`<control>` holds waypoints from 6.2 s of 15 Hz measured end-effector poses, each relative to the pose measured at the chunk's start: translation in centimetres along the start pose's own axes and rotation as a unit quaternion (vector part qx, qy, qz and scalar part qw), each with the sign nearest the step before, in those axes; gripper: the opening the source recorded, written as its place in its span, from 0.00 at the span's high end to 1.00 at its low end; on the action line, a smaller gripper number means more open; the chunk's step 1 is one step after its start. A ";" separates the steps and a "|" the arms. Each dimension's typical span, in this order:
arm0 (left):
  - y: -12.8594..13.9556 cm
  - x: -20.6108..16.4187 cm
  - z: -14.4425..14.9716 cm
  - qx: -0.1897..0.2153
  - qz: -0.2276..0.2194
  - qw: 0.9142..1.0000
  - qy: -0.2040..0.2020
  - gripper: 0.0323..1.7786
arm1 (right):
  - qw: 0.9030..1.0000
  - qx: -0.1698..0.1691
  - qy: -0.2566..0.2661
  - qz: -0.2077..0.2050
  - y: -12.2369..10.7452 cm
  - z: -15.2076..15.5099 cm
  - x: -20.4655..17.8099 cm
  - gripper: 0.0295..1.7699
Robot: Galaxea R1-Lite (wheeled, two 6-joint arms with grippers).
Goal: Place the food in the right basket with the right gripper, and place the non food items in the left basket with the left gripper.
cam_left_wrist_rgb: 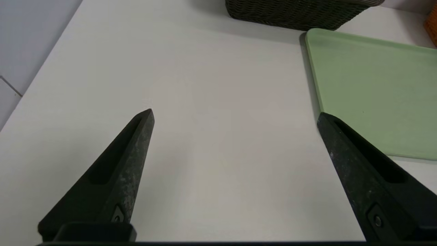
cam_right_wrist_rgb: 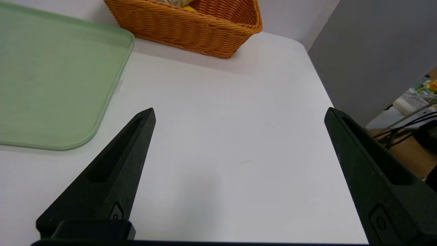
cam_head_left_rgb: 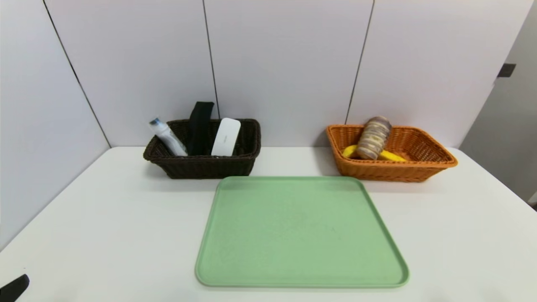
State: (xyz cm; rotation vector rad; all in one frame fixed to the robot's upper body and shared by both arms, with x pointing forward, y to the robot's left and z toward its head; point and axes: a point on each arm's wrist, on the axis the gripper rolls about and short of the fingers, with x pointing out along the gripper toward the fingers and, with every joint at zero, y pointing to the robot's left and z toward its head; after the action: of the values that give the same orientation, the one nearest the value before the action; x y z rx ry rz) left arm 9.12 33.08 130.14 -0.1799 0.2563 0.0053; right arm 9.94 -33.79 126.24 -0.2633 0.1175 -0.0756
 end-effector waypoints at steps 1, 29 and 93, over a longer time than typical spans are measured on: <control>0.1 -0.2 -0.6 0.000 -0.002 1.000 0.000 0.05 | 1.000 0.001 -0.004 -0.003 0.0 -0.1 -0.2 0.03; 0.4 -5.2 -3.8 0.034 -0.082 0.991 -0.100 0.05 | 0.996 0.006 -0.085 0.013 -0.7 0.5 -7.2 0.03; 2.3 0.8 -11.8 0.155 -0.007 0.980 -0.128 0.05 | 0.995 0.004 -0.089 0.053 2.1 -7.6 -2.2 0.03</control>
State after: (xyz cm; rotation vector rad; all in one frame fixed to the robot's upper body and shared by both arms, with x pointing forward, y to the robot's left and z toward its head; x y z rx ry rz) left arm 6.90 33.27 118.30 0.1302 -0.0034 -0.0254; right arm 6.89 -33.52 118.63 -0.2550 -0.0455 0.0529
